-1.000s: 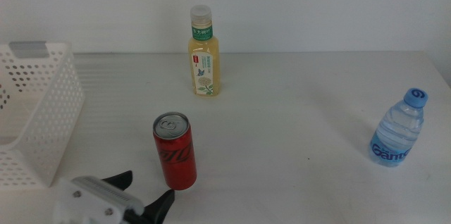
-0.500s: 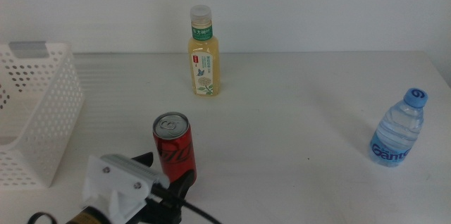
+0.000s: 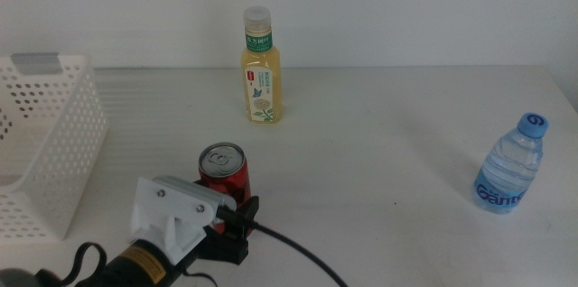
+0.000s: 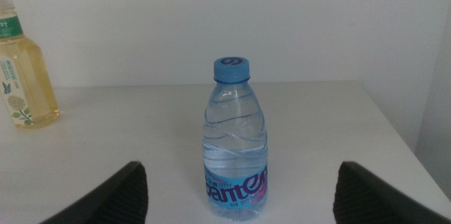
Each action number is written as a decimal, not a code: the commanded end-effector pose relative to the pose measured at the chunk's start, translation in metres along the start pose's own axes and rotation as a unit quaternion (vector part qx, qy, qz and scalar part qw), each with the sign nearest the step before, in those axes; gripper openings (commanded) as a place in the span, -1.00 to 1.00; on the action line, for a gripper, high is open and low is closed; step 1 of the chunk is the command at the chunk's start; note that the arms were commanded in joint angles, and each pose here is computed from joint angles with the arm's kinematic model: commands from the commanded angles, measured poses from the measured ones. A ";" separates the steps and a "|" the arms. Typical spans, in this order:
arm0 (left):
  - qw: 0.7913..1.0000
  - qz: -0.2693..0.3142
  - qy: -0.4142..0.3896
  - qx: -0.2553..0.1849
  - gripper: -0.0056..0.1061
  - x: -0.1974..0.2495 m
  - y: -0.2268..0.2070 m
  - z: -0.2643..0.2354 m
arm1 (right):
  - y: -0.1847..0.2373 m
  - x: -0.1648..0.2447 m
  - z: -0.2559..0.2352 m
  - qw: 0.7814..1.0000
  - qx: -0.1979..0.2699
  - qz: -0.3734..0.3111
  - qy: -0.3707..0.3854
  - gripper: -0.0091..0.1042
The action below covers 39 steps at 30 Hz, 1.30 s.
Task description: Use arms to grab the bottles and put them into the dustbin to the left of the table.
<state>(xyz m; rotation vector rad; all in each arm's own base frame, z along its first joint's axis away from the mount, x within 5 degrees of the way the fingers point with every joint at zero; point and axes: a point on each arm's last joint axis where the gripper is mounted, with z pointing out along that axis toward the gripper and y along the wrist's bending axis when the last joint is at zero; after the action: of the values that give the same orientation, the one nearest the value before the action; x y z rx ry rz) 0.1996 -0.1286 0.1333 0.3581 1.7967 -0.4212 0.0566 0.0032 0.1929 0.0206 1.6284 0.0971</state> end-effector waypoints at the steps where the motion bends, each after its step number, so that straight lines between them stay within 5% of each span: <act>1: 0.993 -0.008 -0.115 0.005 0.69 -0.027 -0.001 0.003 | 0.000 -0.011 -0.003 0.998 0.002 -0.006 -0.056 0.51; 18: 0.994 0.000 -0.112 -0.008 0.63 -0.024 -0.001 0.026 | 0.000 -0.011 -0.003 0.998 0.002 -0.006 -0.056 0.51; 23: 0.993 0.008 -0.113 -0.017 0.20 -0.025 0.000 0.027 | 0.000 -0.011 -0.003 0.998 0.002 -0.006 -0.056 0.51; 30: 0.994 0.008 -0.113 0.006 -0.96 -0.025 -0.004 0.027 | 0.000 -0.011 -0.003 0.998 0.002 -0.006 -0.056 0.51; 39: 0.994 -0.007 -0.106 0.026 -0.99 -0.024 -0.007 0.019 | 0.000 -0.011 -0.003 0.998 0.002 -0.006 -0.056 0.51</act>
<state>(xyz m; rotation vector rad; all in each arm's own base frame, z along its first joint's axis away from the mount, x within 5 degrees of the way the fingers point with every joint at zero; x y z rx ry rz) 0.2178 -0.1416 0.1237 0.3833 1.8005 -0.4156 0.0566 0.0032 0.1929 0.0206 1.6284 0.0971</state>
